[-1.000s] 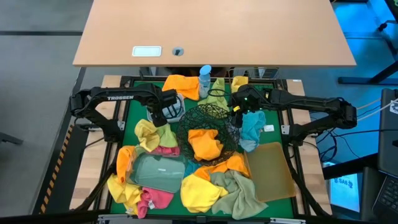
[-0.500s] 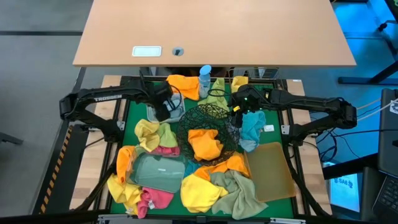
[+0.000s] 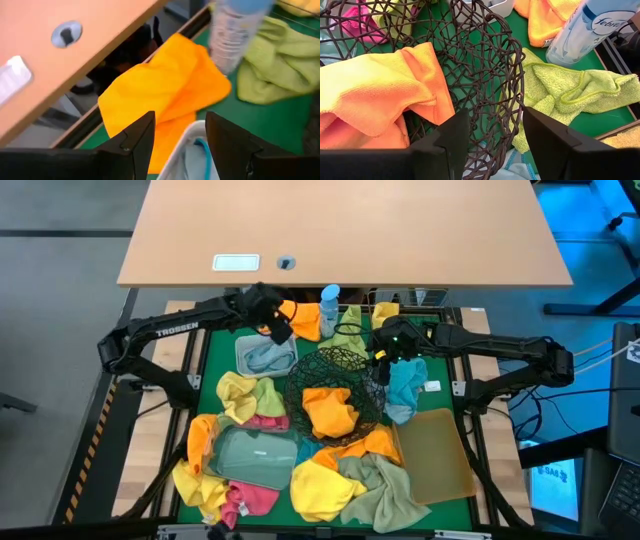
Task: Sort microfiber towel by color & place in baskets
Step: Put the orange microfiber towel into the circle wire basket
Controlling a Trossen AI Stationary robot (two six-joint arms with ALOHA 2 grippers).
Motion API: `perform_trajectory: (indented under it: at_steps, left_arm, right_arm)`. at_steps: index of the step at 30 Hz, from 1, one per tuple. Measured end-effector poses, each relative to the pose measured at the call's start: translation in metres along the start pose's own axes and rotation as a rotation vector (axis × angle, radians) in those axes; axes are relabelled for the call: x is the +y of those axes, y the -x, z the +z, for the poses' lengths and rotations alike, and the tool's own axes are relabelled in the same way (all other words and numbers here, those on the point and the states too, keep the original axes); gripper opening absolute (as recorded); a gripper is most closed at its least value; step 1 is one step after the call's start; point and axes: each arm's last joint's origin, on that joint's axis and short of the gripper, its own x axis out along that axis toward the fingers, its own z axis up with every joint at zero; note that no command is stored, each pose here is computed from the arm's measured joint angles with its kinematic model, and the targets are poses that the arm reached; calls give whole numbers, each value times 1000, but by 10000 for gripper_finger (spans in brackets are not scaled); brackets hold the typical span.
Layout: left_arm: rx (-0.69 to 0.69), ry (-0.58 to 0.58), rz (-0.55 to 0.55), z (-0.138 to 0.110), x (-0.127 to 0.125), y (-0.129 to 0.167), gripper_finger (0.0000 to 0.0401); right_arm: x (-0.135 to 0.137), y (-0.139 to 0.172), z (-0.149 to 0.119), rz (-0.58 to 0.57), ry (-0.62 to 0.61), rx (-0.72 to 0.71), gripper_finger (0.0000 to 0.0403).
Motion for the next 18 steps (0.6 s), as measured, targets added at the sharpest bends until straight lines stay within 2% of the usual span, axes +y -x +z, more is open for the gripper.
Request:
perform_trajectory:
  at_steps: [8,18]
  left_arm:
    - [94,183,80,-4,29,-43,168]
    - [160,344,20,-12,39,-93,168]
  right_arm:
    - [0,0,0,0,0,0,183]
    - [0,0,0,0,0,0,183]
